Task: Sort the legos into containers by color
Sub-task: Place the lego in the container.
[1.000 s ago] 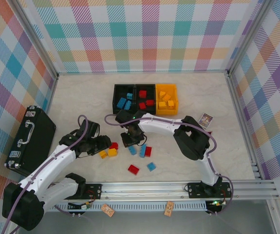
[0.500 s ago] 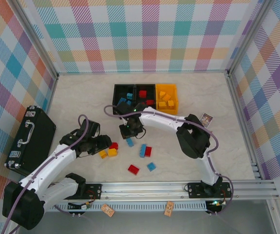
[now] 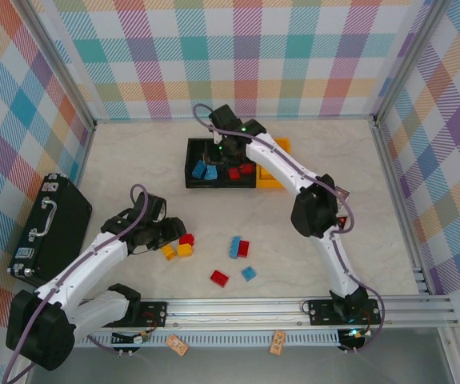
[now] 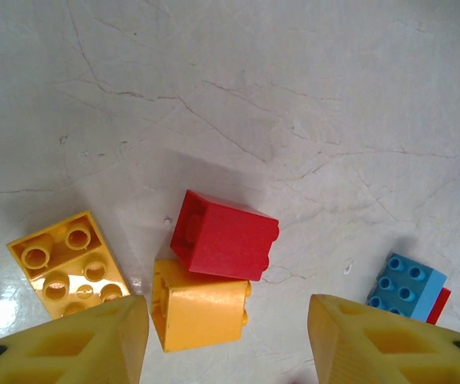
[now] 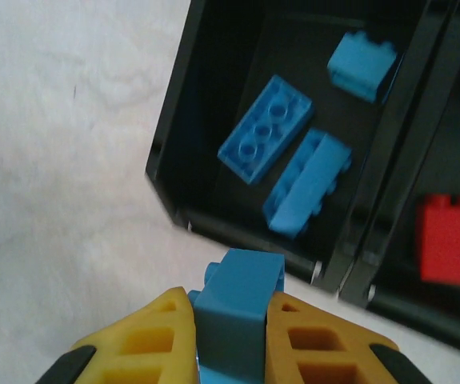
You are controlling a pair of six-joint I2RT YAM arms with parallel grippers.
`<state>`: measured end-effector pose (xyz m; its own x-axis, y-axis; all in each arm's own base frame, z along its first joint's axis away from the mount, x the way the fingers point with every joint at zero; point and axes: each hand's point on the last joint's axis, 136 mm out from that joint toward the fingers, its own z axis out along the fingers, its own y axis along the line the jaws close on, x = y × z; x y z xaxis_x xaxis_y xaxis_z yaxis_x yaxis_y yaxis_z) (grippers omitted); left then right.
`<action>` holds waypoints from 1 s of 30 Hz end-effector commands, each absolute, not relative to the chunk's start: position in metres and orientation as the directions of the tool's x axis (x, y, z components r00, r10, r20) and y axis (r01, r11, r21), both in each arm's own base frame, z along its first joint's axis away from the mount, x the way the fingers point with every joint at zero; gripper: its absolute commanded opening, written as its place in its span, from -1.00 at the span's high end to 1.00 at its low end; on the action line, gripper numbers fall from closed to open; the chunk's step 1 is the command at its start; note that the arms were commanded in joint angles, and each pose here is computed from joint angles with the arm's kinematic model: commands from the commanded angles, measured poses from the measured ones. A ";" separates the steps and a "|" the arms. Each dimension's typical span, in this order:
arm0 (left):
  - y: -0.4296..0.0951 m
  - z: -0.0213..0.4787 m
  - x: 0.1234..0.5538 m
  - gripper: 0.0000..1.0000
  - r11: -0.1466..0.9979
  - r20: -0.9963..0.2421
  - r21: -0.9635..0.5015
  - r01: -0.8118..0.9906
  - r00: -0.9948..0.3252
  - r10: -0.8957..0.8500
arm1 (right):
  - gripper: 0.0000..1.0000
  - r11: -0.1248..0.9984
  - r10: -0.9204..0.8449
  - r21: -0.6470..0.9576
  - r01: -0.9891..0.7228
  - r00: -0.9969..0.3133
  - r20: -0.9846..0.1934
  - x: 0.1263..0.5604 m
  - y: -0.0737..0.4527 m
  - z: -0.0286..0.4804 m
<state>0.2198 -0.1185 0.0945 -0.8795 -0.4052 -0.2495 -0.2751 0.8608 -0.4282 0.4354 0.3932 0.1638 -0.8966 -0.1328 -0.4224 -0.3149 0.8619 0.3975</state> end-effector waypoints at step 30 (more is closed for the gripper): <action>-0.126 0.106 0.226 -0.10 0.839 -0.259 -0.469 -0.276 -0.865 -0.430 | 0.08 0.841 -0.026 0.470 -0.267 -0.888 -0.459 0.469 0.396 0.185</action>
<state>0.2215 -0.1191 0.0984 -0.8659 -0.4339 -0.2487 -0.2945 0.8443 -0.4477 0.4786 0.3992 0.1357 -0.9206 -0.0055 -0.3904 -0.2043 0.8590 0.4695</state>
